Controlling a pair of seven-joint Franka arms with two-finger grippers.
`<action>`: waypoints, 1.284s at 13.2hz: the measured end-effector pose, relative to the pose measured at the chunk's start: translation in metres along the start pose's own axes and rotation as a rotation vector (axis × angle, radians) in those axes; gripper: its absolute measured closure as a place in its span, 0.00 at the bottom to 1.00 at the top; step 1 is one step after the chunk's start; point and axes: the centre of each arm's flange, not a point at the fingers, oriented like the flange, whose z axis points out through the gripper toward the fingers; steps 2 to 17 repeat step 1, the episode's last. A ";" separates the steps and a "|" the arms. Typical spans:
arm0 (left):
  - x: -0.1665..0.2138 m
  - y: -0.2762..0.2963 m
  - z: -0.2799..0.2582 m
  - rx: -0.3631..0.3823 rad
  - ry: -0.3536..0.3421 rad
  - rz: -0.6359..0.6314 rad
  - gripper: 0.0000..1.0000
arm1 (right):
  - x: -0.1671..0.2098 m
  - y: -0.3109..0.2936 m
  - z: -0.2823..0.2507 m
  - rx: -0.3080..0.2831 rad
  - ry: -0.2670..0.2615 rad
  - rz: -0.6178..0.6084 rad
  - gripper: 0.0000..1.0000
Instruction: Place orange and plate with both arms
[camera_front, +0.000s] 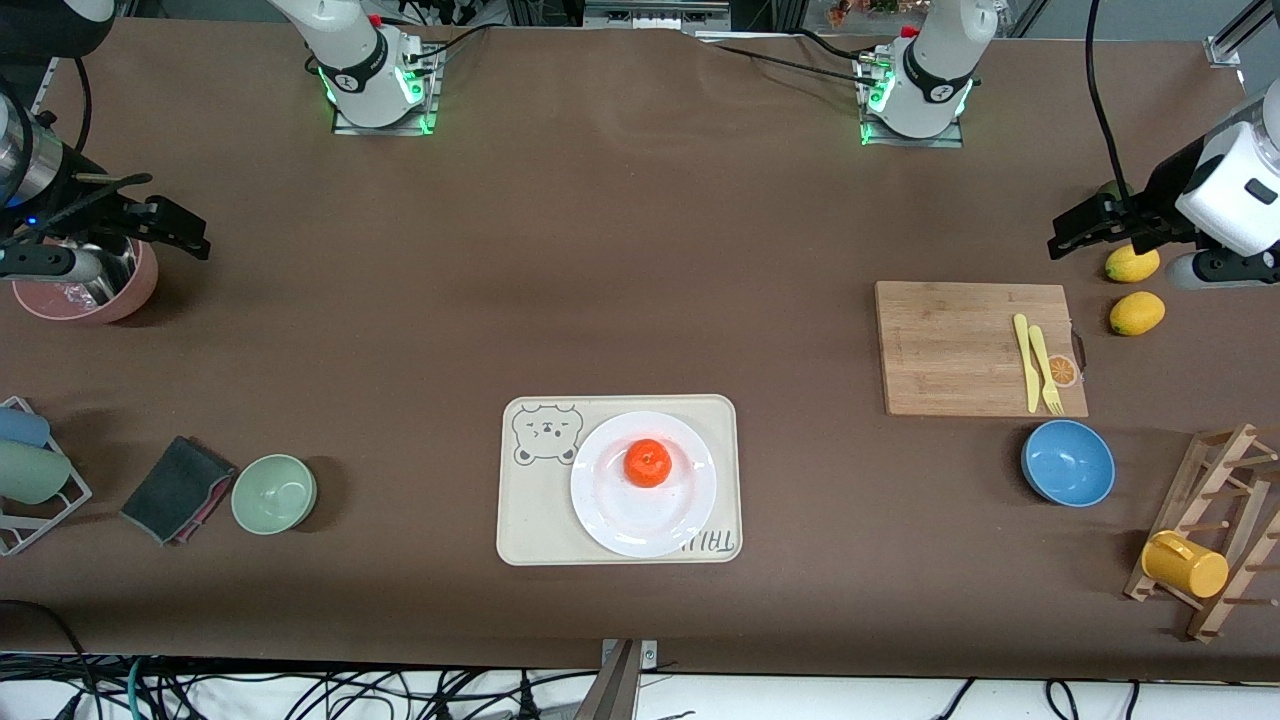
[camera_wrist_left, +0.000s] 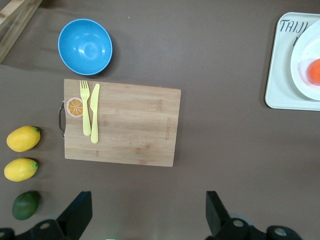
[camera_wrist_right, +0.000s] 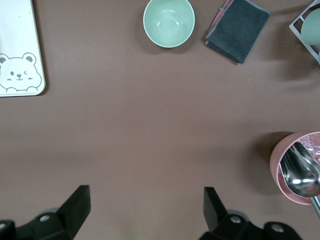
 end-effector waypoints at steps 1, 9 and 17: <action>0.000 0.002 0.000 0.000 0.000 0.003 0.00 | 0.000 0.000 -0.001 0.000 0.000 0.000 0.00; 0.000 0.002 0.000 0.000 0.000 0.003 0.00 | 0.000 0.000 -0.001 0.000 0.000 0.000 0.00; 0.000 0.002 0.000 0.000 0.000 0.003 0.00 | 0.000 0.000 -0.001 0.000 0.000 0.000 0.00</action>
